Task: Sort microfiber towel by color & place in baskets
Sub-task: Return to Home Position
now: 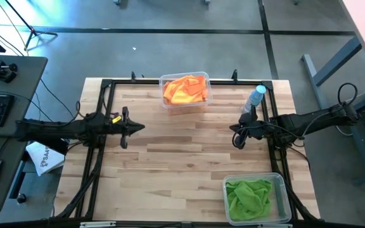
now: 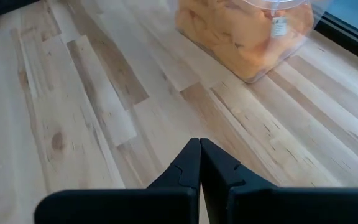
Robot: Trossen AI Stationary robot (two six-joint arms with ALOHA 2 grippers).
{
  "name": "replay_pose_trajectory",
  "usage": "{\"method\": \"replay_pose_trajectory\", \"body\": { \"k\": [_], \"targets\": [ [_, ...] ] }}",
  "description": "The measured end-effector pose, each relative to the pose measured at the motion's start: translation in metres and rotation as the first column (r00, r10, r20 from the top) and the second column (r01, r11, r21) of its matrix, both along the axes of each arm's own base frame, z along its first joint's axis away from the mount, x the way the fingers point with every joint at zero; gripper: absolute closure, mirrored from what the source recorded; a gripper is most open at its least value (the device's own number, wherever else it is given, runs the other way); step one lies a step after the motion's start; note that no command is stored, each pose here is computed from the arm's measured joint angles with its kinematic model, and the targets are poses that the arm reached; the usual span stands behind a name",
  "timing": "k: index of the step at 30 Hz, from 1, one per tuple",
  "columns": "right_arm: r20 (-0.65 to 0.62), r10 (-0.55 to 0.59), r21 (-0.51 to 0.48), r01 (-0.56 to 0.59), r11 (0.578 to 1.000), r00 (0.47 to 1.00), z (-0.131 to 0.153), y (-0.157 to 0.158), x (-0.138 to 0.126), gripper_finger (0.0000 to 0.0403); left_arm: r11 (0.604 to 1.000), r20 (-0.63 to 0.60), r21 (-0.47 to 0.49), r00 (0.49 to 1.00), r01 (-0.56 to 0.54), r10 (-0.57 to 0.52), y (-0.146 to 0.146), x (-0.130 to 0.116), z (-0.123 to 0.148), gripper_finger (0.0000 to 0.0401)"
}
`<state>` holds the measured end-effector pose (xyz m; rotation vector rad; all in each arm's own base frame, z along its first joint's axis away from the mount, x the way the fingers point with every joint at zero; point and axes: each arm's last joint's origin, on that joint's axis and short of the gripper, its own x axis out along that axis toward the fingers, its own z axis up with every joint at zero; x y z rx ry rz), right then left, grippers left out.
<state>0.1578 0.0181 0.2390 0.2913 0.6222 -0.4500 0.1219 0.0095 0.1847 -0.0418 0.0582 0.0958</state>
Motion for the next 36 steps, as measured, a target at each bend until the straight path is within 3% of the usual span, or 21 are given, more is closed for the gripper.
{"method": "replay_pose_trajectory", "body": {
  "k": [11,21,26,36],
  "targets": [
    [-0.003,0.005,-0.007,-0.005,1.000,1.000,0.000,0.000,0.000,0.0402,0.998,-0.041,0.061,0.999,-0.017,0.020,-0.005,-0.016,-0.004,0.0401],
    [-0.011,0.011,-0.014,-0.011,1.000,1.000,0.000,0.000,0.000,0.0402,0.996,0.057,0.083,0.998,-0.019,0.014,-0.005,-0.031,0.000,0.0401],
    [-0.016,0.011,-0.015,-0.011,1.000,1.000,-0.001,0.000,-0.001,0.0402,0.998,0.084,0.067,0.996,0.014,-0.020,-0.006,-0.025,-0.015,0.0401],
    [-0.023,0.026,-0.028,-0.027,0.999,0.999,-0.001,0.000,0.000,0.0402,0.995,0.070,0.091,0.997,0.027,-0.033,-0.006,-0.025,-0.016,0.0401]
  ]
}}
